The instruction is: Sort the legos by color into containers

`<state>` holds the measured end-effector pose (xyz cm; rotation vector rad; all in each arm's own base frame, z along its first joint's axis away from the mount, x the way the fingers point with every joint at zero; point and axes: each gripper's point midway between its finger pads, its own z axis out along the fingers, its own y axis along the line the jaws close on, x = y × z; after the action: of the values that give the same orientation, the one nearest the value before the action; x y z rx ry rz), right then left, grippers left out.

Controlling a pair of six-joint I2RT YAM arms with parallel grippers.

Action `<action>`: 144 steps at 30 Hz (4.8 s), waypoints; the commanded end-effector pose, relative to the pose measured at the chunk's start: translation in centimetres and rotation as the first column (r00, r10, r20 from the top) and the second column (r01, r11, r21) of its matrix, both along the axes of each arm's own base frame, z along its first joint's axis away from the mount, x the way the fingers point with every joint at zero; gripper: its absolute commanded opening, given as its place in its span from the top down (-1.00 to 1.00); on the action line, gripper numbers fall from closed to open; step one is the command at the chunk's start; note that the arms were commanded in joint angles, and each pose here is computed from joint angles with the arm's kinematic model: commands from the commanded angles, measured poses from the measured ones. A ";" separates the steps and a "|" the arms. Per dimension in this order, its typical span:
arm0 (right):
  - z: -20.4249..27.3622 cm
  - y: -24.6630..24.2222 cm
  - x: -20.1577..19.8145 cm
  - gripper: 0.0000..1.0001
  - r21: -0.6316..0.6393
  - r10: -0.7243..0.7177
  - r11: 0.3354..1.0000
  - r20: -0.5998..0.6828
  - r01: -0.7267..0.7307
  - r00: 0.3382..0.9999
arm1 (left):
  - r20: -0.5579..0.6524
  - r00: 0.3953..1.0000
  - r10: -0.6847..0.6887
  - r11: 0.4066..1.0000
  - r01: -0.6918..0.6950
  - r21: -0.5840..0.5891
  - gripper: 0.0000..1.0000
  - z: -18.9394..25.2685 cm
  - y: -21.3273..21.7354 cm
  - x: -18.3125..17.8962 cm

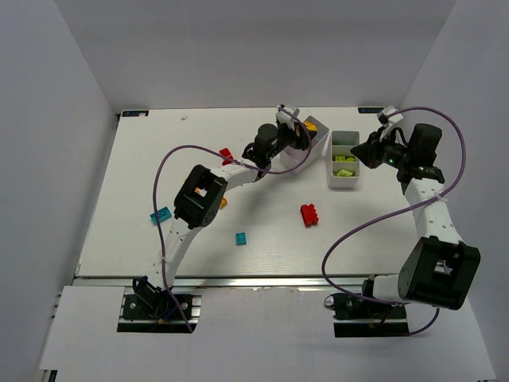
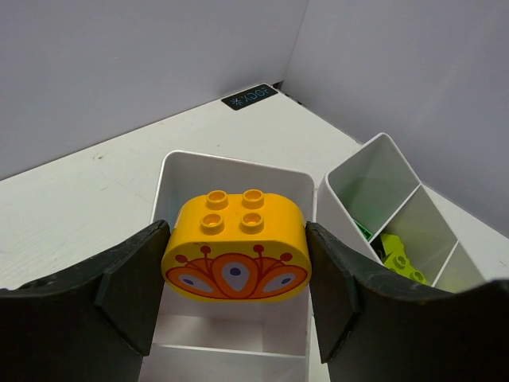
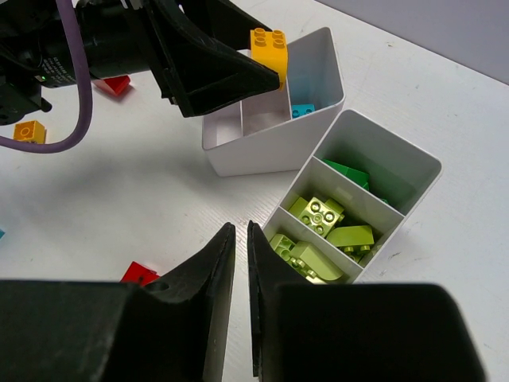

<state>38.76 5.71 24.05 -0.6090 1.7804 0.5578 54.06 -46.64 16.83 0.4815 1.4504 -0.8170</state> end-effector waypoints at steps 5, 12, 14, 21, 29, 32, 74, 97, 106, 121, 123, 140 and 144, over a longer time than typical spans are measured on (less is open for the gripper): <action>0.6 -0.4 -0.1 0.65 -0.004 -0.007 1.000 0.021 0.007 1.000 | 0.000 1.000 0.016 1.000 -0.016 0.009 -0.44 -0.1 0.0 0.0; 0.5 -0.4 -0.1 0.65 -0.002 -0.007 1.000 0.017 0.008 1.000 | -0.009 1.000 0.019 1.000 -0.019 0.020 -0.48 -0.6 0.0 0.0; 0.5 -0.5 -0.2 0.65 -0.002 -0.009 1.000 0.019 0.009 1.000 | -0.011 1.000 0.025 0.999 -0.025 0.023 -0.49 -0.7 0.2 0.1; 0.6 -0.4 -0.2 0.64 -0.002 -0.008 1.000 0.020 0.008 1.000 | -0.013 1.000 0.026 0.999 -0.025 0.030 -0.61 -0.9 0.1 0.0; 0.6 -0.5 -0.3 0.63 -0.001 -0.008 1.000 0.020 0.008 1.000 | 0.017 0.999 0.030 1.000 -0.030 0.002 -0.61 0.9 0.3 -0.4; 0.7 0.0 -0.8 0.35 -0.016 0.040 0.999 0.036 -0.039 0.999 | 0.062 0.997 0.055 0.997 -0.052 -0.048 -0.56 4.5 1.0 -0.8; -17.8 33.8 -18.9 -0.79 -0.322 0.268 0.820 -0.515 -0.473 0.814 | -0.584 0.362 0.727 0.545 -0.821 0.169 -0.80 4.9 43.8 -33.3; -21.1 32.6 -17.6 -0.26 -0.490 0.000 0.817 -0.529 -0.305 0.849 | -0.583 0.349 0.734 0.533 -0.828 0.176 -0.79 4.8 44.4 -34.3; -21.2 31.3 -18.3 -0.07 -0.500 0.007 0.801 -0.542 -0.329 0.841 | -0.591 0.351 0.727 0.534 -0.830 0.163 -0.79 4.6 44.3 -34.1; -8.2 26.4 -4.2 1.00 -0.326 0.372 0.862 -0.113 -0.388 0.921 | -0.597 0.366 0.714 0.558 -0.812 0.169 -0.79 3.4 43.1 -32.6; -6.0 24.5 -0.2 1.00 -0.351 0.308 0.886 -0.046 -0.304 0.950 | -0.598 0.373 0.710 0.563 -0.811 0.162 -0.79 3.2 42.8 -32.2; -1.8 8.5 18.8 1.00 -0.404 -0.398 0.807 0.169 0.431 0.902 | -0.563 0.401 0.723 0.583 -0.791 0.187 -0.80 3.5 41.4 -28.8; -2.3 7.7 19.4 1.00 -0.415 -0.409 0.799 0.156 0.435 0.899 | -0.568 0.389 0.725 0.574 -0.797 0.187 -0.80 3.2 41.5 -28.8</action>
<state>56.99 14.62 18.33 -0.5697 1.9798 -0.1422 24.87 -5.29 18.98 -0.6233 1.9775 -0.2393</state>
